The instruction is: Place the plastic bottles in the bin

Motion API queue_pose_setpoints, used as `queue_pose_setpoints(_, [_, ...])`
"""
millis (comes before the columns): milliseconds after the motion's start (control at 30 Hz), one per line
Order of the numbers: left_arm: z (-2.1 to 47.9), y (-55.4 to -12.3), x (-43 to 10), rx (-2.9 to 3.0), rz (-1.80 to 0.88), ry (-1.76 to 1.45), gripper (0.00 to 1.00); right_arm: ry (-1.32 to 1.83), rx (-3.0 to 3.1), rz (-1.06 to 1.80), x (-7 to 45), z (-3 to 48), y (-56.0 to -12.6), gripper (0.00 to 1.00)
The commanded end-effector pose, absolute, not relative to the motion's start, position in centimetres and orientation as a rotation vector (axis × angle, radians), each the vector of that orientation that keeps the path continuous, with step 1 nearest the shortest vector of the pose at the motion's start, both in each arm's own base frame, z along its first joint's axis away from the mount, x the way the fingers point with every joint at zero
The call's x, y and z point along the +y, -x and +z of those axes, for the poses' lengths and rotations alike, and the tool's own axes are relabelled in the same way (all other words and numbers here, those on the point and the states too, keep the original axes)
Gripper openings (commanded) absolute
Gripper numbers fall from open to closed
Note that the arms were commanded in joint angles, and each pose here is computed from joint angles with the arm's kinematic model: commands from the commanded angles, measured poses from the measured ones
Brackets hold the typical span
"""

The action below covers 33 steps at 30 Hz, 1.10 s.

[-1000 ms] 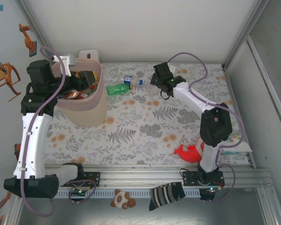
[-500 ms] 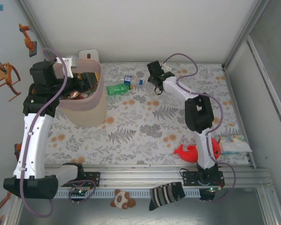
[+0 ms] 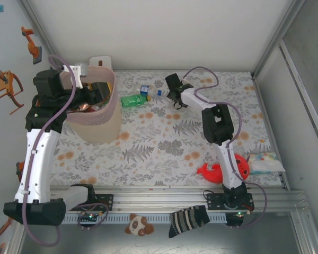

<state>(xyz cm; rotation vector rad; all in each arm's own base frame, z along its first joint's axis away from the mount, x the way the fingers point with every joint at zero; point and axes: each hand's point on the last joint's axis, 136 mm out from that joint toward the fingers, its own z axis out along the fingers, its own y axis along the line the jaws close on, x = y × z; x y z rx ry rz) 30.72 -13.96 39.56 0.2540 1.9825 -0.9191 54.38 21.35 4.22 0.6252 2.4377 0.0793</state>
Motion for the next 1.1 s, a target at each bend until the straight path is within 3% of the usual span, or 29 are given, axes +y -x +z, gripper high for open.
queue_pose_setpoints(0, [40.7,-29.7,-14.2,1.951,-0.921,-0.294,0.62,-0.675,2.437,0.049,20.3,3.8,-54.4,0.71])
queue_pose_setpoints(167, [40.7,-29.8,-14.3,1.949,-0.923,-0.293,0.62,-0.663,2.454,0.036,19.8,3.7,-53.6,0.67])
queue_pose_setpoints(1067, [40.6,-30.3,-14.5,1.949,-0.931,-0.293,0.62,-0.593,2.616,0.182,20.4,5.8,-47.5,0.76])
